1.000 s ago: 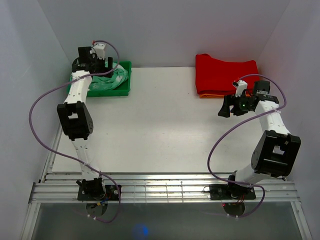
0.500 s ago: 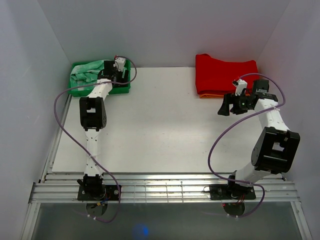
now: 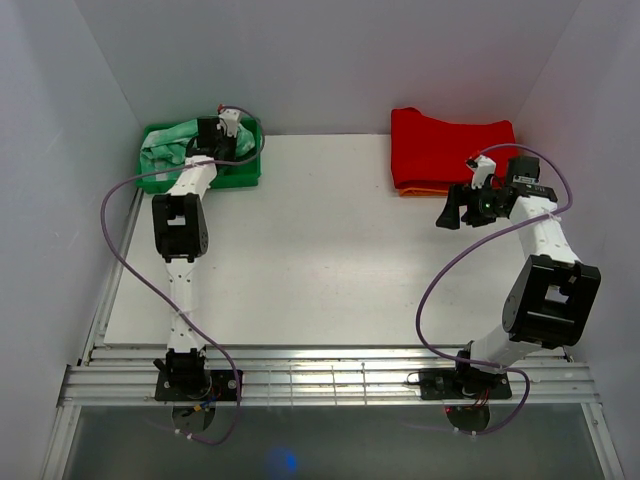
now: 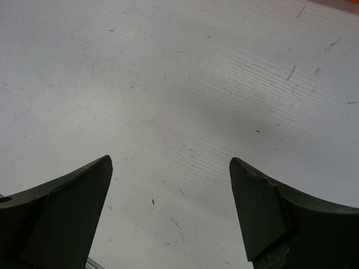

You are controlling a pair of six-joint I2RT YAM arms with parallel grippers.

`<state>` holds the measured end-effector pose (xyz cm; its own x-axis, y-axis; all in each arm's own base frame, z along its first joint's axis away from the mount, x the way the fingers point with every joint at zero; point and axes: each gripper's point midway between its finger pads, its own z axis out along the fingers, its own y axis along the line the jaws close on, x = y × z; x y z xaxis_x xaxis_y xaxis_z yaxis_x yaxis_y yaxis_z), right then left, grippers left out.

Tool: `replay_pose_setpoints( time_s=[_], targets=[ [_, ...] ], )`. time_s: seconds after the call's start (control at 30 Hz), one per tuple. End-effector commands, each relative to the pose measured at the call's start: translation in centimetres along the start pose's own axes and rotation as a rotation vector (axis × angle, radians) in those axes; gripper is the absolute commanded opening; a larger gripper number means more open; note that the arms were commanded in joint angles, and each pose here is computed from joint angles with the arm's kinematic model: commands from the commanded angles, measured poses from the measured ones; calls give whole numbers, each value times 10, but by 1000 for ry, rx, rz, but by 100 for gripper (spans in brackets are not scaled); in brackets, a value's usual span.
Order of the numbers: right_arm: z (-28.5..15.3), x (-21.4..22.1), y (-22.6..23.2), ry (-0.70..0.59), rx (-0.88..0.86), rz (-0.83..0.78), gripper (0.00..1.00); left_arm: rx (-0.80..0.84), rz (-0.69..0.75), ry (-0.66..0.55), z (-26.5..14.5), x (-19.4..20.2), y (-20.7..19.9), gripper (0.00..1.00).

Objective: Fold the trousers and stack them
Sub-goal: Grab the trousers from the pile, then move the trousers to the center of the board

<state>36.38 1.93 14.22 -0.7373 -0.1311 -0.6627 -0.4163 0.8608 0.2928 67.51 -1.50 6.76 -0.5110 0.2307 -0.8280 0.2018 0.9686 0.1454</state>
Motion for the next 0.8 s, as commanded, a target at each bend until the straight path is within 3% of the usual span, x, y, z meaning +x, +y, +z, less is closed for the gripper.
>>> replay_pose_setpoints(
  time_s=[0.0,0.2,0.43,0.63,0.7,0.77],
  targets=[
    [-19,-25,10,-71,3,-63,90,-51,53,-322,-93,-154,31,0],
    [-29,-35,17,-110,1,-92,90,-207,172,-663,-219,-271,83,0],
    [-45,-47,30,-167,-2,-136,90,-170,239,-1013,-374,-364,65,0],
    [-57,-51,47,-218,-39,-181,90,175,271,-1169,-496,-380,-21,0],
    [-58,-50,50,-227,-45,-187,90,307,287,-1170,-519,-370,-47,0],
    [-61,-51,55,-237,-63,-196,90,459,212,-1119,-536,-351,-82,0]
  ],
)
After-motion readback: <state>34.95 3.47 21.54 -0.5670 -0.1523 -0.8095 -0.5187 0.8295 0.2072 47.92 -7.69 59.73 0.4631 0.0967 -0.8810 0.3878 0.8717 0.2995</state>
